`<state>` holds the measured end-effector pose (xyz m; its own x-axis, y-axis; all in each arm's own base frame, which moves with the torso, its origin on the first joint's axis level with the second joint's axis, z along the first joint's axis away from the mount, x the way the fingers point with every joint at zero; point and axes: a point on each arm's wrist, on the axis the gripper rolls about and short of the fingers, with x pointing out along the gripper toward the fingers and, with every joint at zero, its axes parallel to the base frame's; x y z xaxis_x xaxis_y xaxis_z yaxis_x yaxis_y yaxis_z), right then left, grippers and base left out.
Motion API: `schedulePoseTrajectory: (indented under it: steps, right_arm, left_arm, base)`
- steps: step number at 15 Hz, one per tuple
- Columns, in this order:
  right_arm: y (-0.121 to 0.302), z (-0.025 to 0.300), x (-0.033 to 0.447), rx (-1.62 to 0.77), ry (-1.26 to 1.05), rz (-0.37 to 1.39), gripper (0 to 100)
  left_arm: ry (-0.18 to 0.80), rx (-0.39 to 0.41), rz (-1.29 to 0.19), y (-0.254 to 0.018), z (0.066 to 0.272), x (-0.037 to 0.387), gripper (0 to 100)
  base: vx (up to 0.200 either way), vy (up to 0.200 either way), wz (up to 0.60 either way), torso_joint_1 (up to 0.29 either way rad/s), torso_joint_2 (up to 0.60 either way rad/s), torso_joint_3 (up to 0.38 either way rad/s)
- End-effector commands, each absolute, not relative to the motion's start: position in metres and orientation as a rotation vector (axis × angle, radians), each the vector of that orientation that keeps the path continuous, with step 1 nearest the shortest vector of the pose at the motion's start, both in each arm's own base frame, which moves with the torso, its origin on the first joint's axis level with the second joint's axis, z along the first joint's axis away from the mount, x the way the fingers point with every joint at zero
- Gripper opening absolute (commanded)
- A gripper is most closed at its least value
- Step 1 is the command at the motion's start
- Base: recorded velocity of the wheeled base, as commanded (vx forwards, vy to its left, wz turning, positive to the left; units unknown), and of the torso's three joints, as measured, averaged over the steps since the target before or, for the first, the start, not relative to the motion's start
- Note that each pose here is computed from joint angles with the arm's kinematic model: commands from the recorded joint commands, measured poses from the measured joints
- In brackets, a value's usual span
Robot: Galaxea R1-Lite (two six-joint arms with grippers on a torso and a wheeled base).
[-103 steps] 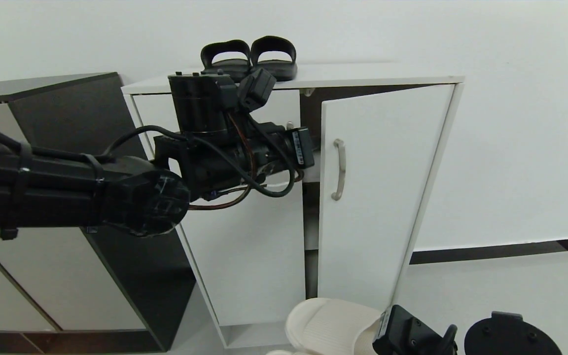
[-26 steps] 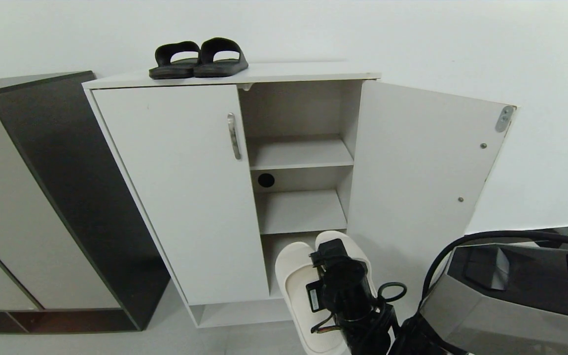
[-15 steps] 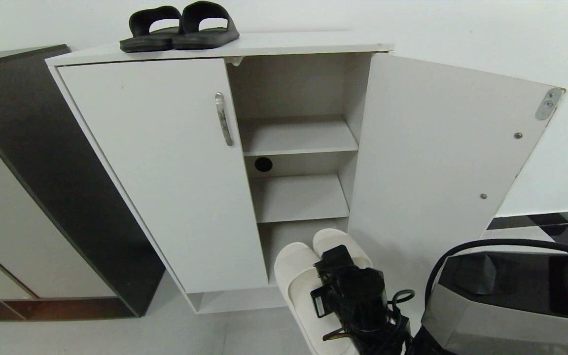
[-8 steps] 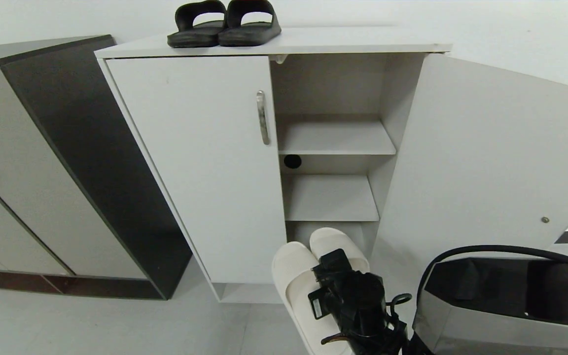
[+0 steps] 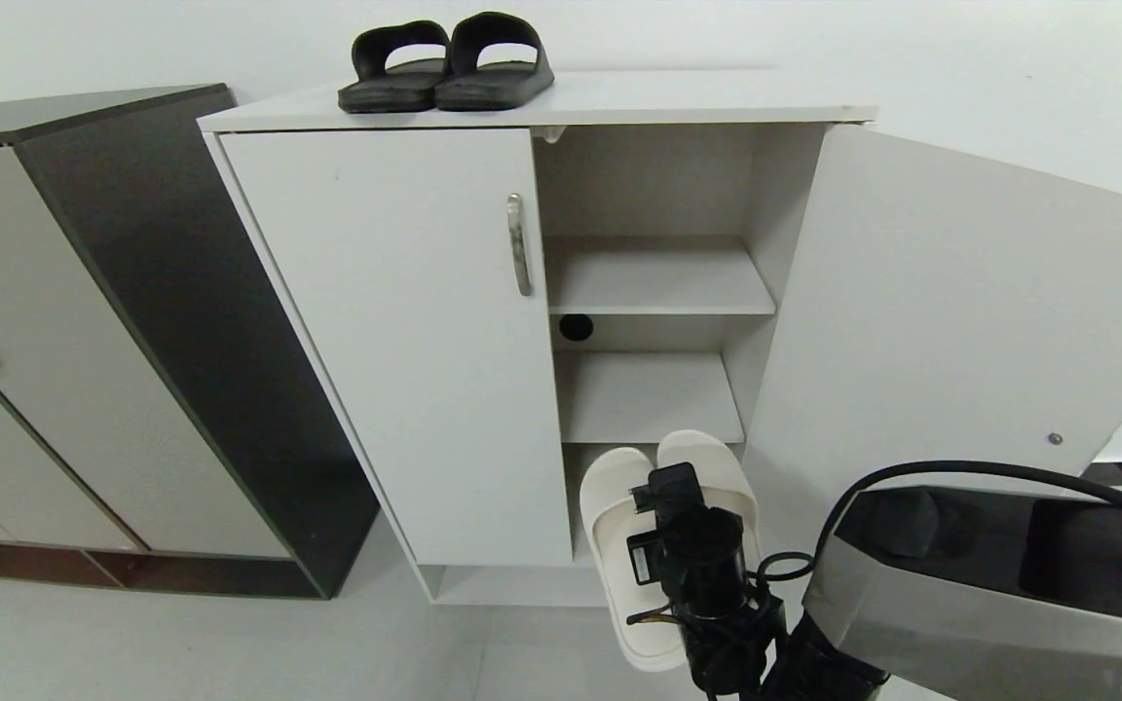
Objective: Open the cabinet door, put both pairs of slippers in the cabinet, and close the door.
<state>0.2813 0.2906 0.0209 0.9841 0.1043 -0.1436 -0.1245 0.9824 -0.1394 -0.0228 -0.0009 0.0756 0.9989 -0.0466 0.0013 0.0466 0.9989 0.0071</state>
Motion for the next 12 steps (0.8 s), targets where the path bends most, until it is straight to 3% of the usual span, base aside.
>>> schedulePoseTrajectory:
  steps: [1, 7, 12]
  right_arm:
    - [0.290, 0.023, 0.287, -0.151, 0.138, 0.085, 0]
    - [0.291, 0.023, 0.293, -0.062, 0.166, 0.056, 0]
    - [0.290, 0.023, 0.297, -0.070, 0.175, 0.044, 0]
  left_arm:
    - [0.000, 0.009, -0.046, -0.001, 0.076, -0.023, 0]
    - [0.000, 0.008, -0.046, -0.001, 0.076, -0.023, 0]
    - [0.000, 0.008, -0.046, -0.001, 0.076, -0.023, 0]
  base:
    - [0.000, 0.000, 0.00, 0.000, 0.00, 0.000]
    - [0.000, 0.000, 0.00, 0.000, 0.00, 0.000]
    - [0.200, 0.000, 0.00, -0.002, 0.00, 0.002]
